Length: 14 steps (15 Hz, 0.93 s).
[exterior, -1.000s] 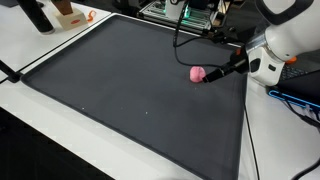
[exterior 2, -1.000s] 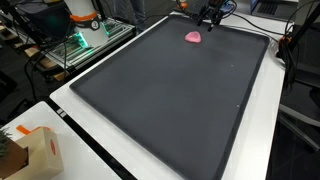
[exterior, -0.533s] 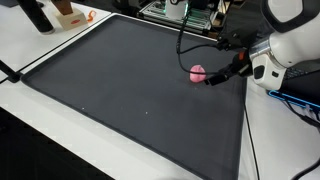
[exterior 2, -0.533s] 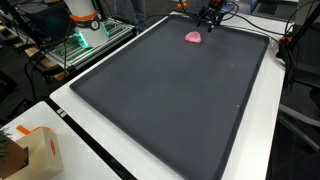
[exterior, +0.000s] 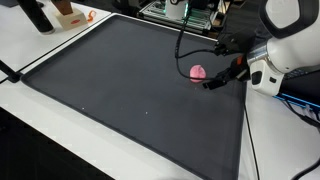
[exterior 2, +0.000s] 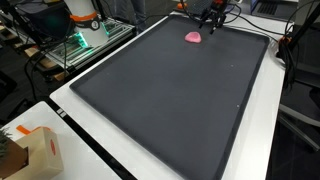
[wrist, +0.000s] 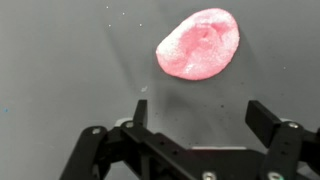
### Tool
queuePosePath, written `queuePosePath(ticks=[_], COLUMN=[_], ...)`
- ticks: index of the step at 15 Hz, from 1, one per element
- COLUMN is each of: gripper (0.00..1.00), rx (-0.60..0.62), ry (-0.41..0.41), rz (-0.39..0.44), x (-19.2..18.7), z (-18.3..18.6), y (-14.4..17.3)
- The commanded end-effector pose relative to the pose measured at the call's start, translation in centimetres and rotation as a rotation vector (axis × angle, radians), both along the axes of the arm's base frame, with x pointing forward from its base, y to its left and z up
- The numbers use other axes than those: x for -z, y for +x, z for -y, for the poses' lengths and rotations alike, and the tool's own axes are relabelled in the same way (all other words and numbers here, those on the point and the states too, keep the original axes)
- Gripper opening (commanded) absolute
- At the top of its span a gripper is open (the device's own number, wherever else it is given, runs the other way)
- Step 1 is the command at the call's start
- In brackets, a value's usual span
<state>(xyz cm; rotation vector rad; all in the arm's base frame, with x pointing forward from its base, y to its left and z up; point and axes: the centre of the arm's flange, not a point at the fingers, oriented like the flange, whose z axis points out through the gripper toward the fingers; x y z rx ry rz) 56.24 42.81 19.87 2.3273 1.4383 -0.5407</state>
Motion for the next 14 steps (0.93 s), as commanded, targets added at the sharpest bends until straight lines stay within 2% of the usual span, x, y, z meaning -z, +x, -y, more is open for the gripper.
queuePosePath(ticks=[1, 5, 14], gripper=[1.00, 1.00, 1.00], rx=[0.037, 0.164, 0.615], ry=[-0.023, -0.030, 0.055], rz=[-0.001, 0.008, 0.013], x=[0.4, 0.0, -1.3], z=[-0.3, 0.8, 6.4], y=[1.6, 3.1, 7.2])
